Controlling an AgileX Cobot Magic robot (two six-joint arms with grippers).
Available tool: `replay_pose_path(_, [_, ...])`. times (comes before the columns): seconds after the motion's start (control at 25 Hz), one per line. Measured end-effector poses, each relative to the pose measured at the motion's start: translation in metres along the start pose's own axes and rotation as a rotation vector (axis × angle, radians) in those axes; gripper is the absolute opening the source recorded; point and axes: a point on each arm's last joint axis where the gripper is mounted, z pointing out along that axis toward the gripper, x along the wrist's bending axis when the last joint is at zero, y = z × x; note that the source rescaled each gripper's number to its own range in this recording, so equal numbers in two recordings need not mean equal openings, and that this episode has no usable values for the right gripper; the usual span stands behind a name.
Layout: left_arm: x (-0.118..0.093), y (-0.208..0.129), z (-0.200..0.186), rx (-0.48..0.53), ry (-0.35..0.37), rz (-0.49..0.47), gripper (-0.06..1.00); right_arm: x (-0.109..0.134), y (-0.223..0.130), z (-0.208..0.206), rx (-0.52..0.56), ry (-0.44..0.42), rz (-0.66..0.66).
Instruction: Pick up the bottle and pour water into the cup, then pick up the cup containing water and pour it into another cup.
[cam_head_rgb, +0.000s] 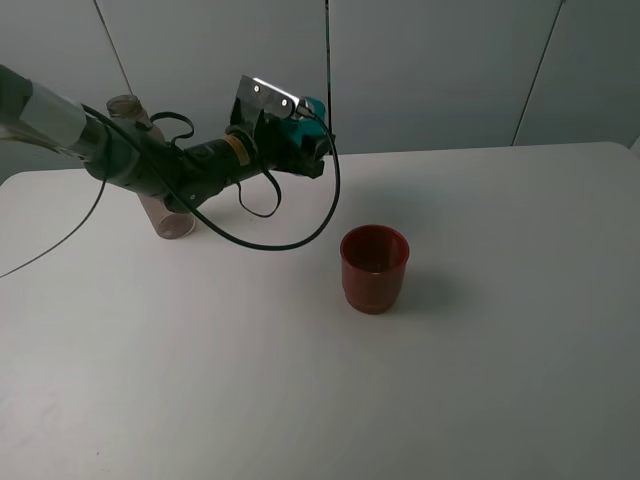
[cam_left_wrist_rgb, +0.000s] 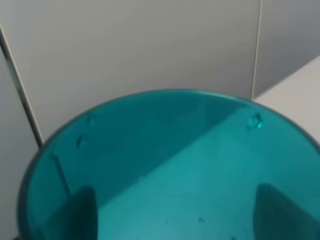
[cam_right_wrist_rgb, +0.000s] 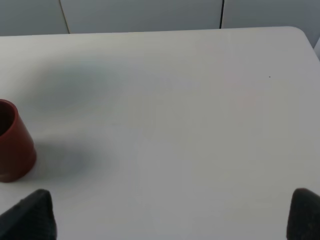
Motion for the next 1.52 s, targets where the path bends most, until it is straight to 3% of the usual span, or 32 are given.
replay_pose_path(0.24, [-0.001,-0.035,0.003,0.044,-0.026,-0.055,0.11,0.0,0.0,0.0,0.0,0.0,0.0])
replay_pose_path(0.92, [0.0,-0.062,0.002,0.028,-0.078,-0.147,0.11,0.0,0.0,0.0,0.0,0.0,0.0])
replay_pose_path(0.96, [0.0,-0.062,0.002,0.029,-0.08,-0.146,0.33,0.0,0.0,0.0,0.0,0.0,0.0])
replay_pose_path(1.0, [0.0,-0.062,0.002,0.029,-0.08,-0.147,0.65,0.0,0.0,0.0,0.0,0.0,0.0])
replay_pose_path(1.04, [0.0,-0.062,0.002,0.029,-0.08,-0.148,0.84,0.0,0.0,0.0,0.0,0.0,0.0])
replay_pose_path(1.08, [0.0,-0.062,0.002,0.029,-0.08,-0.148,0.91,0.0,0.0,0.0,0.0,0.0,0.0])
replay_pose_path(1.2, [0.0,-0.062,0.002,0.031,-0.079,-0.151,0.98,0.0,0.0,0.0,0.0,0.0,0.0])
replay_pose_path(1.52, [0.002,-0.052,0.001,0.043,-0.068,-0.138,0.98,0.0,0.0,0.0,0.0,0.0,0.0])
